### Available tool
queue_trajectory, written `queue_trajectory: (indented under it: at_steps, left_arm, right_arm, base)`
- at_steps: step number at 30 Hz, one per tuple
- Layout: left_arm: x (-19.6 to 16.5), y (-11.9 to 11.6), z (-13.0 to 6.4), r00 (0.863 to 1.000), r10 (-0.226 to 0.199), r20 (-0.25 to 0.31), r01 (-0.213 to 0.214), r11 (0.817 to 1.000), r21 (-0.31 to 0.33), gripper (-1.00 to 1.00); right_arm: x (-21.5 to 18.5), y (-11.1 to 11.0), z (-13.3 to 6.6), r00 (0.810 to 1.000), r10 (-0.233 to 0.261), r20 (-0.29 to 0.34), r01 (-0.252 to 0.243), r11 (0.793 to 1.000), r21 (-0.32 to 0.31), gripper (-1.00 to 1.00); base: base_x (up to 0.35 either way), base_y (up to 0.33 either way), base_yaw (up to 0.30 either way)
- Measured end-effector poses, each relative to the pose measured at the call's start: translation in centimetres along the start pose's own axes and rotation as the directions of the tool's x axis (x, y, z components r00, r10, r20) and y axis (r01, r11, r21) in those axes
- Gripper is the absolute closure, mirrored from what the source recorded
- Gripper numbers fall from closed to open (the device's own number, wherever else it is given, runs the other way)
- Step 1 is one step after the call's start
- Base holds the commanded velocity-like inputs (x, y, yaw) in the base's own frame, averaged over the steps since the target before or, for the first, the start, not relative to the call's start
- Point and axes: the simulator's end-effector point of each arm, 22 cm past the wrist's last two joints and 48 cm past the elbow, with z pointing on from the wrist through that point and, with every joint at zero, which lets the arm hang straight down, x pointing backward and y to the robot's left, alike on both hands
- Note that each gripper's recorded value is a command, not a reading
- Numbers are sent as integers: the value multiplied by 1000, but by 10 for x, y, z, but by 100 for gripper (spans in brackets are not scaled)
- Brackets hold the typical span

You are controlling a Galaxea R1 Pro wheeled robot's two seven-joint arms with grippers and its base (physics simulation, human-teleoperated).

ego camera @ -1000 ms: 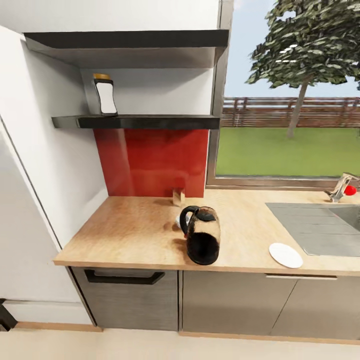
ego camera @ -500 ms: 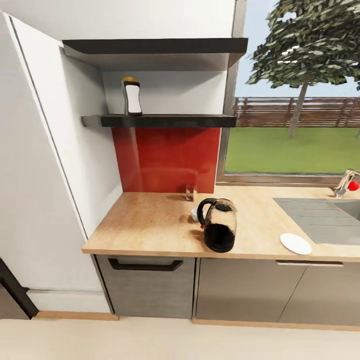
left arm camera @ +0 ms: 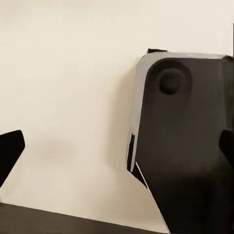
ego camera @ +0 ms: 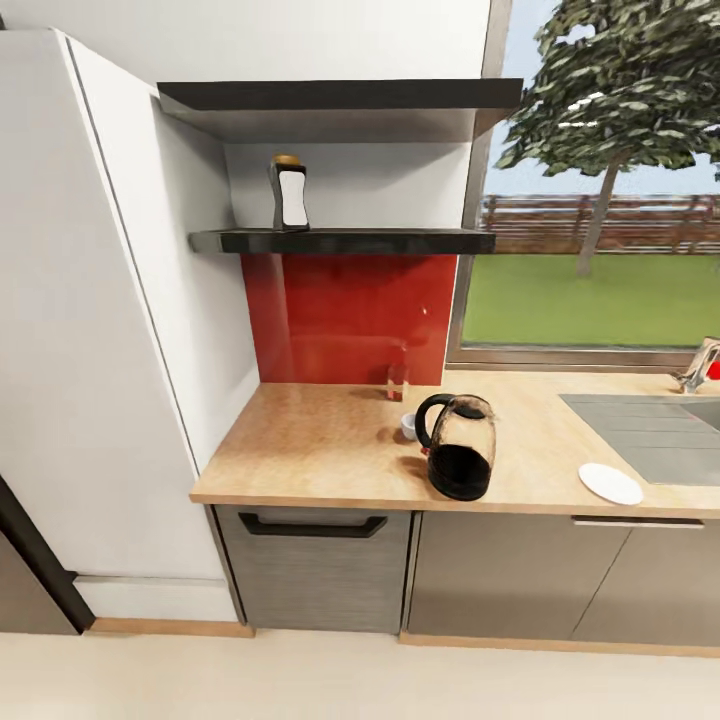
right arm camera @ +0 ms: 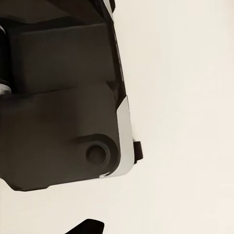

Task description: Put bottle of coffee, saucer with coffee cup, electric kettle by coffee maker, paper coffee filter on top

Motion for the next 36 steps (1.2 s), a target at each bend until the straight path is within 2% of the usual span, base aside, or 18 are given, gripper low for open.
queue_trajectory:
  at_steps: [2,3,4,5,7,8,10,11,12,13,14,15,17,18,20,26,33,36]
  left_arm:
    - [-39,-2,3,997,5,75,-5,1000,3,-100]
    - [-74,6,2,990,-1,144,3,1000,-9,-100]
    - [-148,4,-7,955,1,296,1,1000,-5,-100]
    - [-235,-1,-34,882,4,471,-6,1000,3,-100]
    - [-267,-4,-49,844,4,536,-10,1000,9,-100]
    - [-276,-5,-55,832,2,555,-11,1000,12,-100]
    - [-310,-11,-75,782,-4,623,-13,1000,22,-100]
    - [-319,-12,-81,769,-5,639,-13,1000,24,-100]
    - [-334,-14,-92,743,-7,669,-16,999,28,-100]
    - [-342,-15,-98,728,-8,685,-17,999,31,-100]
    - [-378,-21,-129,657,-13,753,-34,998,47,-100]
    - [-394,-24,-146,620,-15,785,-47,997,56,-100]
    - [-424,-44,-186,537,-14,844,-126,987,97,-100]
    - [-428,-49,-194,521,-12,853,-150,983,106,-100]
    - [-430,-55,-200,509,-10,861,-176,977,116,-100]
    - [-433,-60,-206,498,-9,867,-200,972,125,-100]
    - [-442,-64,-218,469,-13,883,-208,970,125,-100]
    - [-452,-72,-235,431,-11,902,-230,966,121,-100]
  right_arm:
    - [0,0,0,1000,-1,1,1,1000,0,-100]
    - [-1,0,0,1000,-3,2,3,1000,0,-100]
    - [-1,0,0,1000,-3,3,3,1000,1,-100]
    - [-2,-1,0,1000,-1,5,1,1000,2,-100]
    - [-2,-1,0,1000,-1,5,1,1000,2,-100]
    - [-2,-1,0,1000,0,6,0,1000,2,-100]
    - [-2,-1,0,1000,0,5,0,1000,3,-100]
    - [-2,-2,0,1000,-1,5,1,1000,3,-100]
    - [-2,-2,0,1000,-1,6,1,1000,3,-100]
    - [-2,-2,0,1000,-1,6,1,1000,3,-100]
    - [-2,-2,0,1000,-2,6,2,1000,4,-100]
    - [-2,-2,0,1000,-2,6,2,1000,4,-100]
    - [-2,-1,0,1000,-3,8,3,1000,2,-100]
    - [-3,-1,0,1000,-4,13,4,1000,2,-100]
    - [-5,0,0,1000,-5,23,5,1000,1,-100]
    - [-8,0,0,999,-7,39,7,1000,0,-100]
    - [-9,0,0,999,-8,41,8,1000,1,-100]
    - [-8,0,0,999,-7,41,7,1000,0,-100]
  base:
    - [0,0,0]
    - [0,0,0]
    - [0,0,0]
    - [0,0,0]
    - [0,0,0]
    - [0,0,0]
    - [0,0,0]
    - [0,0,0]
    - [0,0,0]
    - [0,0,0]
    - [0,0,0]
    - [0,0,0]
    - [0,0,0]
    - [0,0,0]
    - [-11,0,0]
    - [-210,0,0]
    - [-47,0,0]
    - [-6,0,0]
